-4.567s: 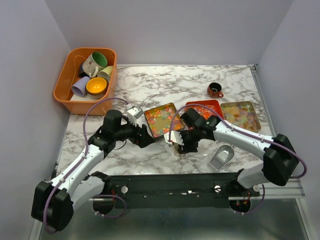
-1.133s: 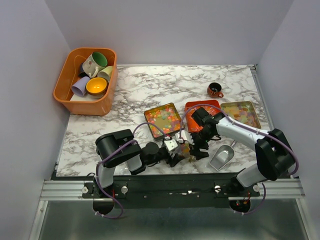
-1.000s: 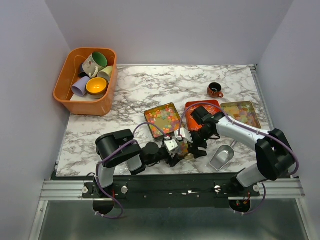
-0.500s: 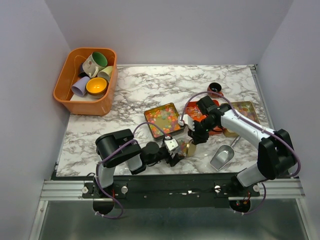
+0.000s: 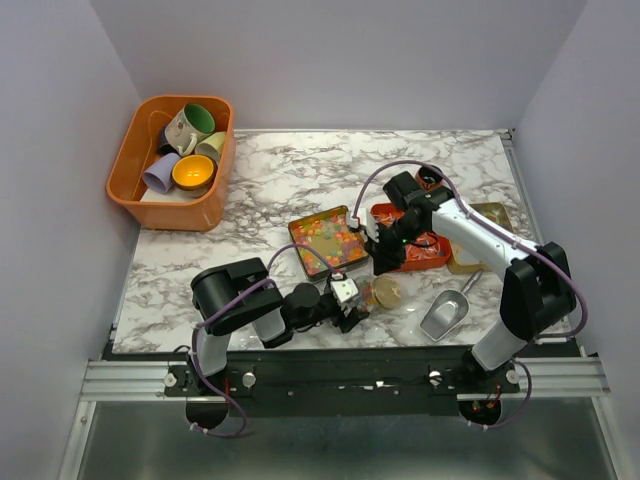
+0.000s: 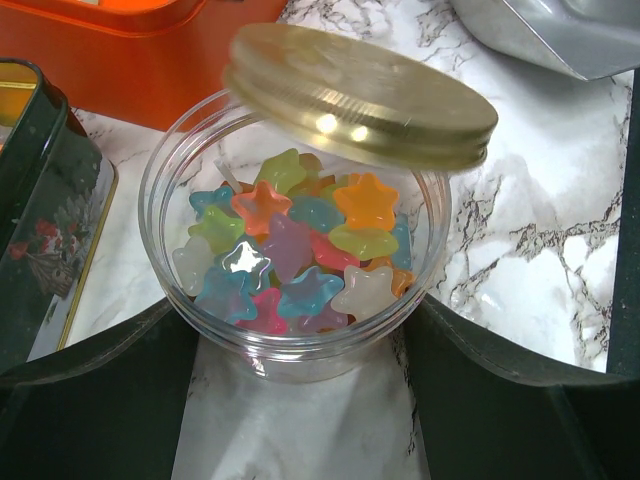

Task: Pack the candies
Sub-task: Screw the bottle lid onto the packing bottle.

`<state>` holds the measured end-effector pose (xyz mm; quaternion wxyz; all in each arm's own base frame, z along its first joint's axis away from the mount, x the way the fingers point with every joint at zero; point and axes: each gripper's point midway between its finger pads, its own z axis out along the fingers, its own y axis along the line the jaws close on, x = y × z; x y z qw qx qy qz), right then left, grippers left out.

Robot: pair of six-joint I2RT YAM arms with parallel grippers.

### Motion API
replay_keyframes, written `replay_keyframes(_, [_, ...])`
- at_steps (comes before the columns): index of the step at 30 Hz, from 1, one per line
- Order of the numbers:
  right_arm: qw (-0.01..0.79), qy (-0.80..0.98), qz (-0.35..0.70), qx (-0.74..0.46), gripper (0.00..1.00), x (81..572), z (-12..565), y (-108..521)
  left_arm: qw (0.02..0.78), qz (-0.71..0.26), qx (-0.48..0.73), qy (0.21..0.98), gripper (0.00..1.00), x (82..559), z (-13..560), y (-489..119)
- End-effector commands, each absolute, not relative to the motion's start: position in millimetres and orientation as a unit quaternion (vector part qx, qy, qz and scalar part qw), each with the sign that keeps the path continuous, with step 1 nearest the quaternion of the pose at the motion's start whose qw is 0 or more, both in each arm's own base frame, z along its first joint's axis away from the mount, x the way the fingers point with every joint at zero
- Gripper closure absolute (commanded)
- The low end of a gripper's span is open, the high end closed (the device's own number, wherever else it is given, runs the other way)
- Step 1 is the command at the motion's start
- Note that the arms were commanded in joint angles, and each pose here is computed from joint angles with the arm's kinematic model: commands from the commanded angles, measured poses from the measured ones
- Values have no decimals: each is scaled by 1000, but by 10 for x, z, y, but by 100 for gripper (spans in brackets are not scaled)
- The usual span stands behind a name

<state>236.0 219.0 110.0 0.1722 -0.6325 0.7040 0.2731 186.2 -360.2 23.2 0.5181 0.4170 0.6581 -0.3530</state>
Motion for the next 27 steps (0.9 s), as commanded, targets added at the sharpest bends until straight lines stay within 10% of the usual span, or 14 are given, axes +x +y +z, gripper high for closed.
replay_keyframes(1, [153, 708, 307, -617, 64, 2356, 1100, 2289, 511, -351, 426, 659, 96, 1834, 184, -3613])
replay_keyframes(10, [214, 729, 289, -583, 51, 2557, 1315, 2156, 504, -340, 428, 669, 95, 1861, 121, -3610])
replay_keyframes(18, [202, 702, 241, -639, 18, 2161, 1141, 1652, 493, -344, 437, 669, 36, 1798, 185, -3583])
replay_keyframes(27, [180, 662, 221, -693, 0, 1866, 683, 1510, 487, -338, 437, 676, 24, 1741, 167, -3539])
